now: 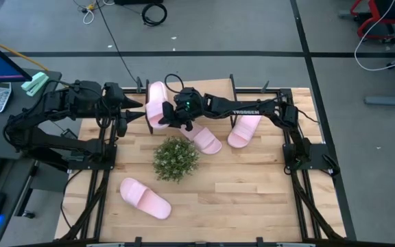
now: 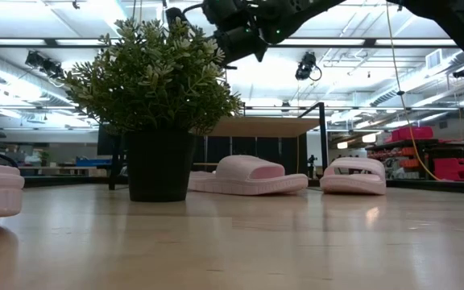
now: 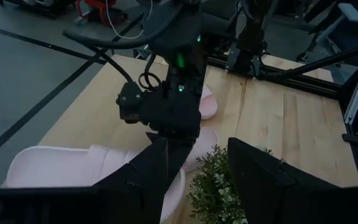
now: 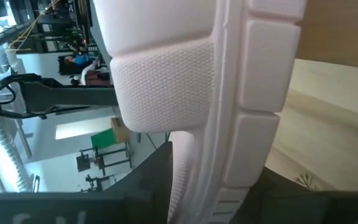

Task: Pick and place slides into the shelf
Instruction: Put the pink slide on the shelf

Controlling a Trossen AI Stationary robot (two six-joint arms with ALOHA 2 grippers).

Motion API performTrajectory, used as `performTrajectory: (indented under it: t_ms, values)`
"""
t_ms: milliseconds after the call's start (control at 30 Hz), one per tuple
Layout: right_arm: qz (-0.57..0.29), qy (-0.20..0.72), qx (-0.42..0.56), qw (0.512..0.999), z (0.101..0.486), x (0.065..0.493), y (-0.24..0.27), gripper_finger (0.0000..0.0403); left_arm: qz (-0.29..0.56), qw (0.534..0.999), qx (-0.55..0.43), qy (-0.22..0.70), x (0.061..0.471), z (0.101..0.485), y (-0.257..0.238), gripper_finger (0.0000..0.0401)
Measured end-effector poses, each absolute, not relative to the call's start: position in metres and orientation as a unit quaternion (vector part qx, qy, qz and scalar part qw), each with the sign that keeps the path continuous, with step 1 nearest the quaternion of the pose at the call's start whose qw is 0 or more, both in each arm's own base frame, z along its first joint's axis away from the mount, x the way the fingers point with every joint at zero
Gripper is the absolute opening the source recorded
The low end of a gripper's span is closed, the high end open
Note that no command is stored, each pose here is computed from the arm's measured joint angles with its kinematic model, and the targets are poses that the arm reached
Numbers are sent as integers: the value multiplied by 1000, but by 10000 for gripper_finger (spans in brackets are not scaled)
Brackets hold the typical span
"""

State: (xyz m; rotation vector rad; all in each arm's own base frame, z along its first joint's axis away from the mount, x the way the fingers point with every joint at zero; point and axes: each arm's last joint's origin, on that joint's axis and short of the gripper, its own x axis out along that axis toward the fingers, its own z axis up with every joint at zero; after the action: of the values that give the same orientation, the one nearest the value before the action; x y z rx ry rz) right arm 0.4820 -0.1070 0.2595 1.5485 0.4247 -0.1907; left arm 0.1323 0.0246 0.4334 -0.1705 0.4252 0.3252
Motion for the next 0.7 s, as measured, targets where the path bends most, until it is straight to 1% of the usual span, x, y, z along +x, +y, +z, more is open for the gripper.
performTrajectory:
  t_ms: [233, 400, 533, 700]
  values:
    - [-95, 201, 691, 688, 256, 481, -107, 127, 161, 960, -84, 213, 132, 433, 25, 172]
    - [-104, 212, 691, 683, 254, 480, -107, 135, 161, 960, -84, 213, 132, 433, 25, 176]
    - [-106, 214, 689, 685, 253, 479, -107, 150, 161, 960, -83, 213, 132, 433, 25, 176]
    - [-108, 214, 685, 688, 253, 479, -107, 181, 161, 960, -84, 213, 132, 433, 25, 173]
